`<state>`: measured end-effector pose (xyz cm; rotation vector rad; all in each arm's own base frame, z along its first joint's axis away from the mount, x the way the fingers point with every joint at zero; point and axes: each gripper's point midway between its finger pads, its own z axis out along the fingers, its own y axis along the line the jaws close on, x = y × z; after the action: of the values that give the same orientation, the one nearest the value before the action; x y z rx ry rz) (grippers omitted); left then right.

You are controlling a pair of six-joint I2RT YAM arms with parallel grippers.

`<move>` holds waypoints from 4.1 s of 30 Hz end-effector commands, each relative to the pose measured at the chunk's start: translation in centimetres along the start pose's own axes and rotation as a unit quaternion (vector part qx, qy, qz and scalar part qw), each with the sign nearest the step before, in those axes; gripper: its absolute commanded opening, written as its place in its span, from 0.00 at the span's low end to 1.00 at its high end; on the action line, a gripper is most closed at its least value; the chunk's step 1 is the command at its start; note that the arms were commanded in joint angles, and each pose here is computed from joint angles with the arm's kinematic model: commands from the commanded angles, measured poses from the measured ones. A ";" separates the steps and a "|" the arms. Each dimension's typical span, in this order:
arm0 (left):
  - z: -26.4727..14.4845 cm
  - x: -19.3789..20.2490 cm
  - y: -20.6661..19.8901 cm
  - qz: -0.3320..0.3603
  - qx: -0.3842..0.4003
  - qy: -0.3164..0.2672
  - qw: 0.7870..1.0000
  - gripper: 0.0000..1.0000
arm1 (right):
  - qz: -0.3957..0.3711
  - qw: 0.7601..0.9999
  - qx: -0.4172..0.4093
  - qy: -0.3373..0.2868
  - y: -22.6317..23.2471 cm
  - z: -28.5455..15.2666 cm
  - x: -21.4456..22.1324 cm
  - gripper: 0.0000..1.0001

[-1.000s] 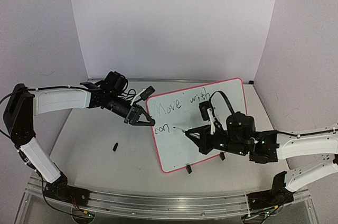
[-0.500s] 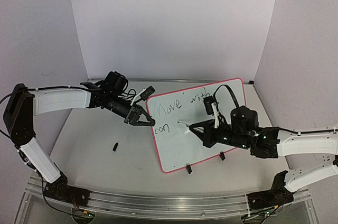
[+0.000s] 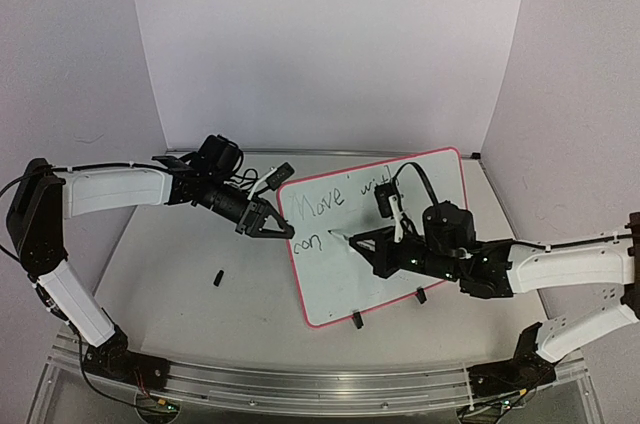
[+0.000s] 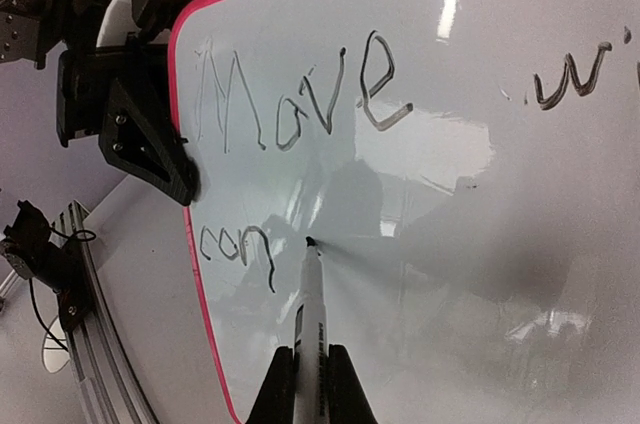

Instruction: Write a sentence on the whiteboard

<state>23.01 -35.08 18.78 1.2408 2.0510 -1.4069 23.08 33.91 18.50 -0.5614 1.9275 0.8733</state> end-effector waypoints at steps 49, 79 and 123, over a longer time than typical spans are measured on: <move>0.7 0.1 -1.3 0.038 0.008 0.016 0.999 0.00 | 0.064 0.995 -0.075 -0.013 3.4 -0.2 0.9 0.00; 0.8 0.2 -1.2 0.036 0.007 0.018 0.999 0.00 | 0.046 0.999 0.001 -0.020 0.9 0.7 0.8 0.00; 0.8 0.3 -1.2 0.037 0.006 0.019 0.999 0.00 | 0.032 0.997 0.054 -0.035 -0.8 -0.6 -0.4 0.00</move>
<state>22.93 -35.15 18.75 1.2466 2.0505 -1.4015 22.68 32.71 17.93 -0.4175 1.9426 0.8306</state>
